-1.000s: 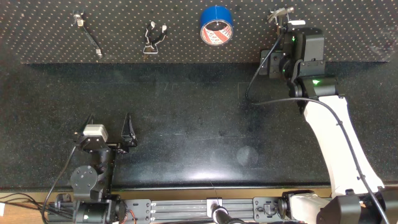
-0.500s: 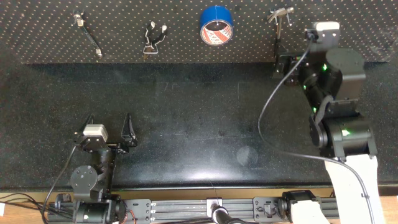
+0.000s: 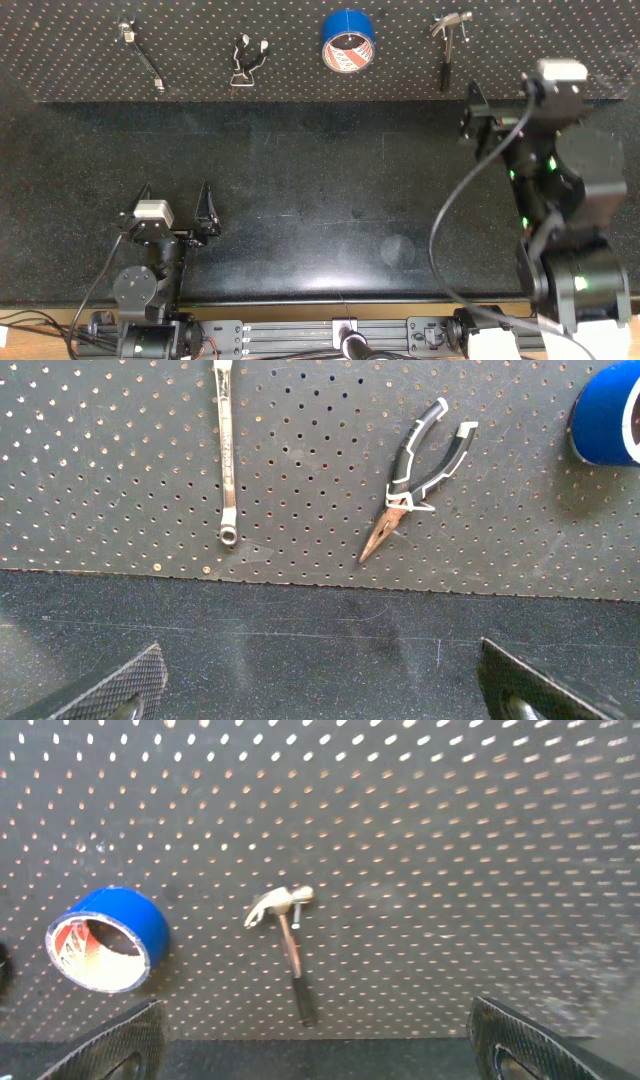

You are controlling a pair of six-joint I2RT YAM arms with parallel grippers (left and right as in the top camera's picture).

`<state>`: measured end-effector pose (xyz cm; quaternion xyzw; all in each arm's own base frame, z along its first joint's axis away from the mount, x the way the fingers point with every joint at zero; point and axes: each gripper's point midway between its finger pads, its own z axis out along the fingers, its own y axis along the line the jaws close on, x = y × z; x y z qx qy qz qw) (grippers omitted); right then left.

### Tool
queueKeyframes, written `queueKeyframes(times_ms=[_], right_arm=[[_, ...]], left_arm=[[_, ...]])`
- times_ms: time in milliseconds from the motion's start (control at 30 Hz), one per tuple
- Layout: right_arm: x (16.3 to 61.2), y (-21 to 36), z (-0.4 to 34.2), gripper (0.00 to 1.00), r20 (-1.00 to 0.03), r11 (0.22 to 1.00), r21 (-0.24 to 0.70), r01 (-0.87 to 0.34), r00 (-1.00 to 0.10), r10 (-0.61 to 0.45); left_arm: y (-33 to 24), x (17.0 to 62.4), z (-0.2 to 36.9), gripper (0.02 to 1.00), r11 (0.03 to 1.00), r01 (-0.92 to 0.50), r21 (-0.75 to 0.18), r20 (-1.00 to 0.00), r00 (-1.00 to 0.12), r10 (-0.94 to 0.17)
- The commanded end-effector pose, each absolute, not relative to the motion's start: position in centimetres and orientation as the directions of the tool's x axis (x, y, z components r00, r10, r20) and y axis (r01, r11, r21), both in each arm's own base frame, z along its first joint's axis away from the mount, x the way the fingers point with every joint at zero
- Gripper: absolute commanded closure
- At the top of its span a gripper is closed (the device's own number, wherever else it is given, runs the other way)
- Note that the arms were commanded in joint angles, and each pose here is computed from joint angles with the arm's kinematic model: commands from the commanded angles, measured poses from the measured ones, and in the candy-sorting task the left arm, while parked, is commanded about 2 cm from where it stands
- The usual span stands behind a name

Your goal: Place Tools Onto Pegboard

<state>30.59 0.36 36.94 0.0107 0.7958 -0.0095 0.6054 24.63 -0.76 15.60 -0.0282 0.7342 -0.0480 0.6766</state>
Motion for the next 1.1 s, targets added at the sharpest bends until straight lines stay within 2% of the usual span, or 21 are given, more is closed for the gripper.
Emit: queueKeyframes(times_ms=[33, 133, 300, 367, 400, 633, 733, 933, 1100], right_arm=[[29.0, -1.6, 35.7, 0.031, -0.97, 0.987, 0.047, 0.154, -0.23, 0.082], [29.1, -1.5, 34.0, 0.031, -0.984, 0.985, 0.086, 0.151, -0.145, 0.108], [28.7, -1.5, 29.9, 0.031, -0.972, 0.963, 0.234, 0.136, 0.014, 0.234], [28.3, -1.6, 28.0, 0.031, -0.96, 0.951, 0.28, 0.13, 0.038, 0.278], [27.8, -1.6, 25.7, 0.031, -0.952, 0.944, 0.305, 0.126, 0.053, 0.301], [26.1, -1.5, 20.2, 0.031, -0.95, 0.945, 0.31, 0.104, 0.078, 0.303], [25.8, -1.2, 18.5, 0.031, -0.962, 0.958, 0.272, 0.091, 0.059, 0.267], [25.5, -1.4, 17.6, 0.031, -0.978, 0.972, 0.208, 0.106, 0.02, 0.207], [24.8, -2.0, 15.8, 0.031, -0.977, 0.971, 0.199, 0.136, -0.045, 0.207]], left_arm=[[-0.7, 24.6, 15.5, 0.018, 0.995, 0.025, -0.1, -0.992, -0.083, -0.098], [-0.7, 24.6, 15.5, 0.023, 0.995, 0.025, -0.1, -0.992, -0.083, -0.098], [-0.7, 24.6, 15.5, 0.023, 0.995, 0.025, -0.1, -0.992, -0.083, -0.098], [-0.7, 24.6, 15.5, 0.023, 0.995, 0.025, -0.1, -0.992, -0.083, -0.098], [-0.7, 24.6, 15.5, 0.023, 0.995, 0.025, -0.1, -0.992, -0.083, -0.098], [-0.7, 24.6, 15.5, 0.023, 0.995, 0.025, -0.1, -0.992, -0.083, -0.098], [-0.7, 24.6, 15.5, 0.023, 0.995, 0.025, -0.1, -0.992, -0.083, -0.098], [-0.7, 24.6, 15.5, 0.023, 0.995, 0.025, -0.1, -0.992, -0.083, -0.098], [-0.7, 24.6, 15.5, 0.023, 0.995, 0.025, -0.1, -0.992, -0.083, -0.098]])
